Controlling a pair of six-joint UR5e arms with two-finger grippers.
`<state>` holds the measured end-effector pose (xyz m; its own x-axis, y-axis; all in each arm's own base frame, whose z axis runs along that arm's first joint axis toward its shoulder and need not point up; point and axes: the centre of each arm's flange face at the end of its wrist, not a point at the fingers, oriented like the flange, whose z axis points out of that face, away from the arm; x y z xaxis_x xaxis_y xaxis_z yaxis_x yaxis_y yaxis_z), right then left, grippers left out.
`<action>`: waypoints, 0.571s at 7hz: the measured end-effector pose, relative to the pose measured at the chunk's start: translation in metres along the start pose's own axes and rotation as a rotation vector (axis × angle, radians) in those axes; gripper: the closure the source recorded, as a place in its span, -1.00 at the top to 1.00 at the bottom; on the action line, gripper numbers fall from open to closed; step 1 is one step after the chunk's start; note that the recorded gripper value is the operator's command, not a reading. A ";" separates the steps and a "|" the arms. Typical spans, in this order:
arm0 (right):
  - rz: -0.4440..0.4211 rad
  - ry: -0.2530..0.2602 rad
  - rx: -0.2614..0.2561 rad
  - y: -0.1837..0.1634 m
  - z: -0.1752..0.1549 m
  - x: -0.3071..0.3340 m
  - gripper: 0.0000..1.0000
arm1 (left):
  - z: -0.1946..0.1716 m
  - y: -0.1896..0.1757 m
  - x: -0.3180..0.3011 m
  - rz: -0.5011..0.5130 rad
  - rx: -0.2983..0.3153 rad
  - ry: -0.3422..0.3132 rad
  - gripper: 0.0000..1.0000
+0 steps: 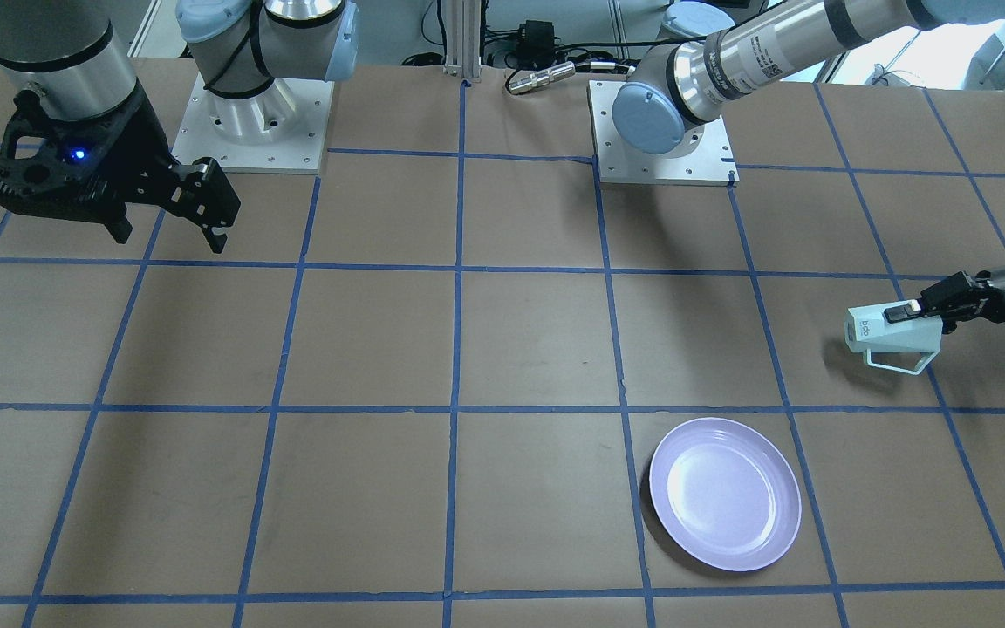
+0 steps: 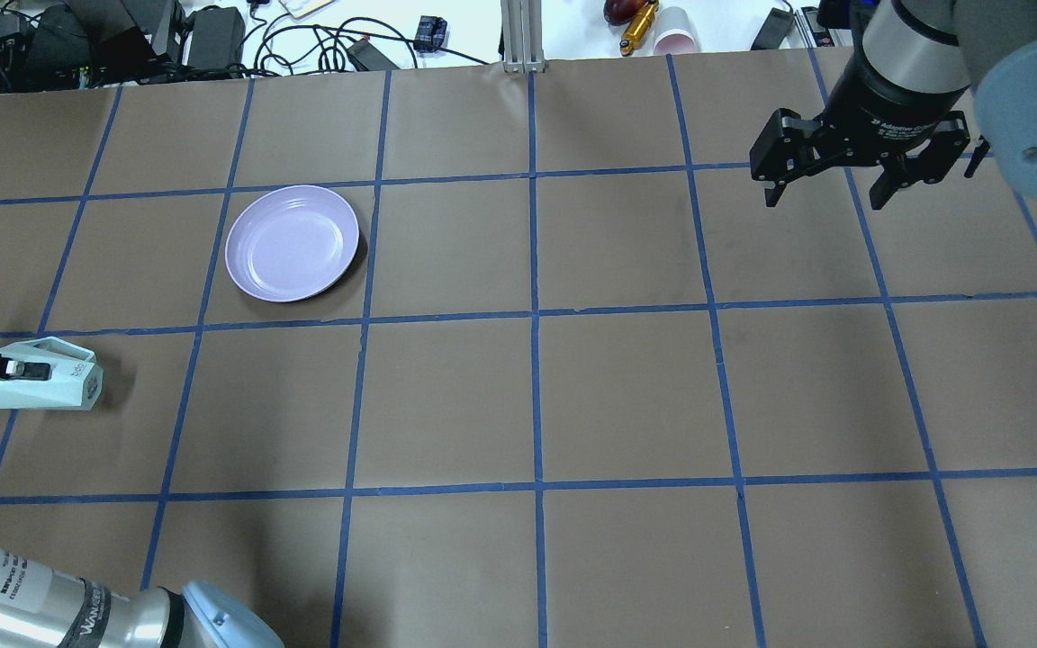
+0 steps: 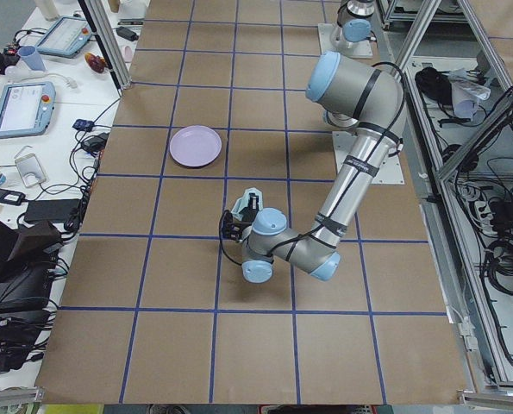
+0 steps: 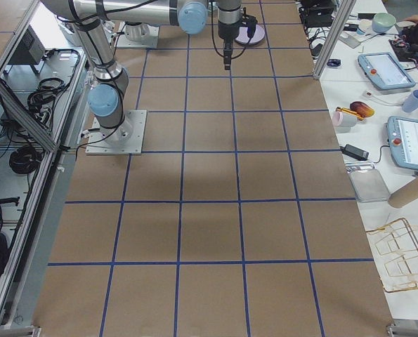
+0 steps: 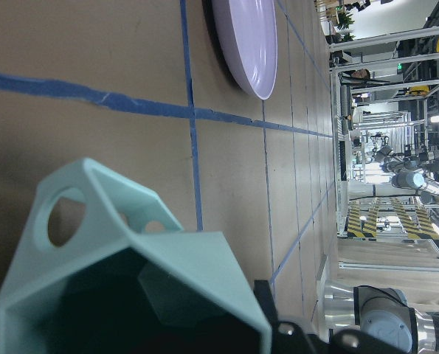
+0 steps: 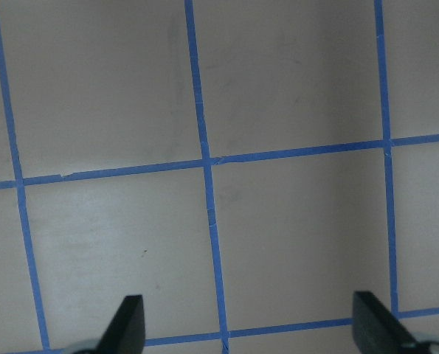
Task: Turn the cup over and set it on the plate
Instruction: 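Lift the mint-green cup with the left gripper and rotate it upright, then carry the cup with the left gripper over the lavender plate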
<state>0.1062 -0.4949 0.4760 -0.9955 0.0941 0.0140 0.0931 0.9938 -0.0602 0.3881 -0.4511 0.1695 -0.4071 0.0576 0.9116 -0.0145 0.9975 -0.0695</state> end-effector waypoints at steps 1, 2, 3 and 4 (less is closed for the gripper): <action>0.000 0.000 0.000 0.000 0.000 0.000 1.00 | 0.003 -0.011 0.024 0.011 -0.021 -0.032 -1.00; 0.000 0.000 0.000 0.000 0.000 0.000 1.00 | 0.006 -0.020 0.050 0.027 -0.040 -0.068 -1.00; 0.000 0.000 0.000 0.000 0.000 0.000 1.00 | 0.011 -0.031 0.076 0.047 -0.057 -0.105 -1.00; 0.000 -0.001 0.000 0.000 0.000 0.000 1.00 | 0.020 -0.043 0.100 0.075 -0.075 -0.148 -1.00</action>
<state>0.1063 -0.4948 0.4761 -0.9955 0.0941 0.0134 0.0932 0.9938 -0.0604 0.3301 -0.4890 0.2556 -0.5349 0.1307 0.8348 0.0871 0.9912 -0.0994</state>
